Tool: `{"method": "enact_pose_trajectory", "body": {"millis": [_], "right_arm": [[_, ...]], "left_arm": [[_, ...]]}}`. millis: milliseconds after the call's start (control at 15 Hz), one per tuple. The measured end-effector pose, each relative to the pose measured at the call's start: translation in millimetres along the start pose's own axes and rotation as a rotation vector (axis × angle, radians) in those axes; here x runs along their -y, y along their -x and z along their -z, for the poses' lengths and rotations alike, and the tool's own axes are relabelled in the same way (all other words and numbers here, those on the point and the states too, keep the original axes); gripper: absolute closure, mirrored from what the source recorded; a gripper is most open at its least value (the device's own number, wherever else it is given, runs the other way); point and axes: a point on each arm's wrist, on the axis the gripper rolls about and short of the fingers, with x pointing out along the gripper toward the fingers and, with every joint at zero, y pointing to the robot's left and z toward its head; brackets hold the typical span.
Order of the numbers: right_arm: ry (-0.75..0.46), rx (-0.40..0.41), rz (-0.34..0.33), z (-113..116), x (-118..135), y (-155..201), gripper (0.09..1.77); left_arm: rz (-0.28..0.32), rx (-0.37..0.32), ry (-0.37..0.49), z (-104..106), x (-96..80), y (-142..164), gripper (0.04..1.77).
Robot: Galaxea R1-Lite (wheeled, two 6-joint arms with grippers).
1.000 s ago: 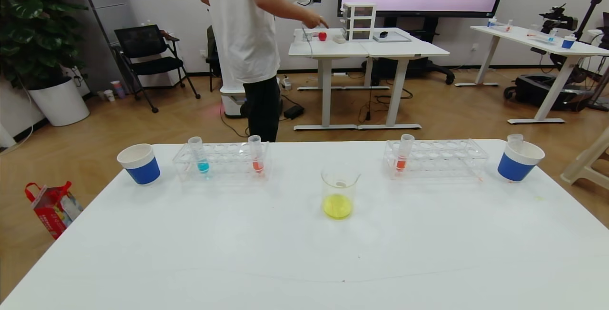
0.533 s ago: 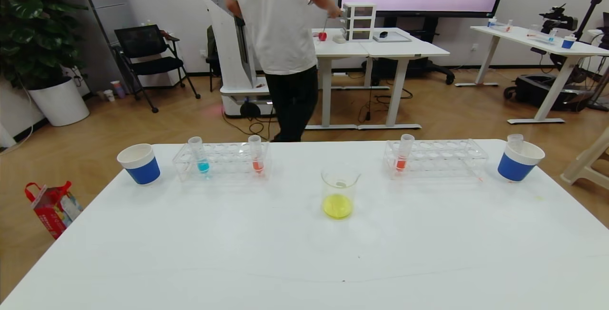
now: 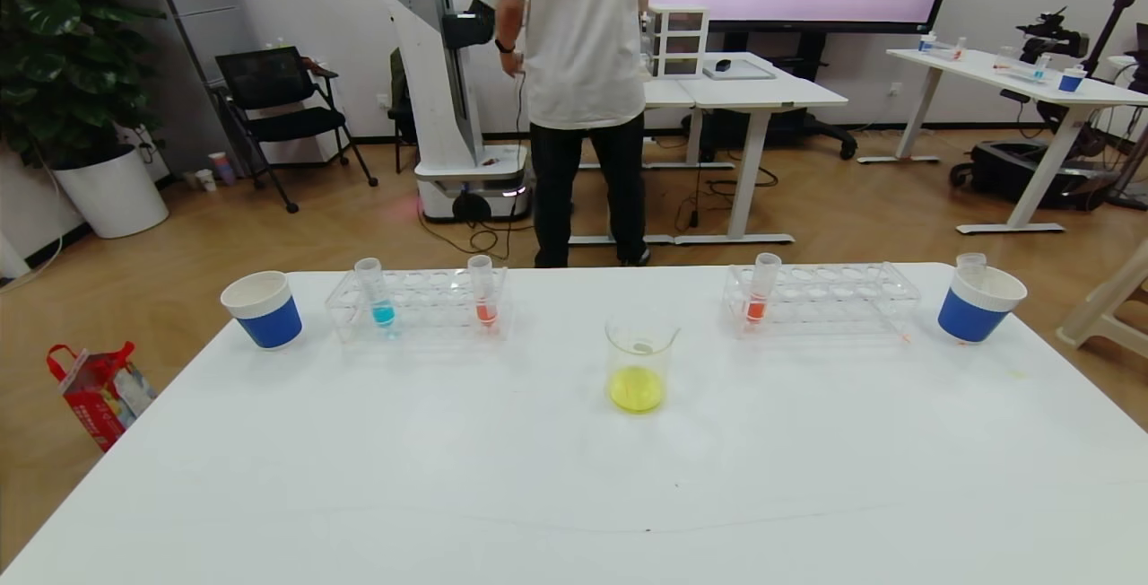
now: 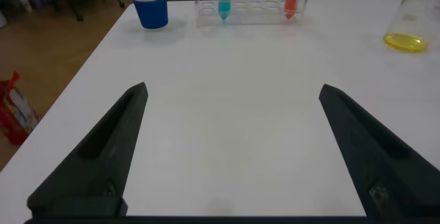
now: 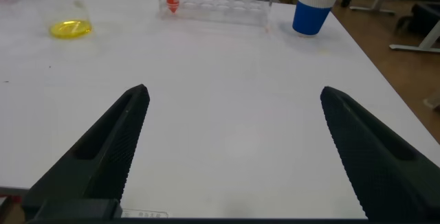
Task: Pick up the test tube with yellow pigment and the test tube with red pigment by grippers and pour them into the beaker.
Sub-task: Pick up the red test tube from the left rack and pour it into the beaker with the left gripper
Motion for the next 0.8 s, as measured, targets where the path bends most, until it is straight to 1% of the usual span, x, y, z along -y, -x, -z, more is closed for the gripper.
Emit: {"method": "enact_pose_trajectory", "body": {"millis": [267, 400, 533, 600, 667, 800], "right_arm": [[0.0, 0.0, 0.0, 0.0, 0.0, 0.0, 0.12], [0.0, 0.0, 0.0, 0.0, 0.0, 0.0, 0.12], [0.0, 0.0, 0.0, 0.0, 0.0, 0.0, 0.12], [0.0, 0.0, 0.0, 0.0, 0.0, 0.0, 0.12], [0.0, 0.0, 0.0, 0.0, 0.0, 0.0, 0.12], [0.0, 0.0, -0.001, 0.0, 0.0, 0.0, 0.12]], "left_arm": [[0.006, -0.004, -0.035, 0.4, 0.1, 0.0, 0.07], [0.007, -0.004, -0.038, 0.5, 0.2, 0.0, 0.07], [0.005, 0.002, -0.021, -2.2, 0.1, 0.9, 0.07], [0.006, 0.03, -0.018, -11.6, 0.0, 3.1, 0.07], [0.008, 0.039, -0.018, -19.9, -0.2, 4.0, 0.07], [0.014, 0.051, -0.019, -46.0, -0.6, 2.0, 0.07]]}}
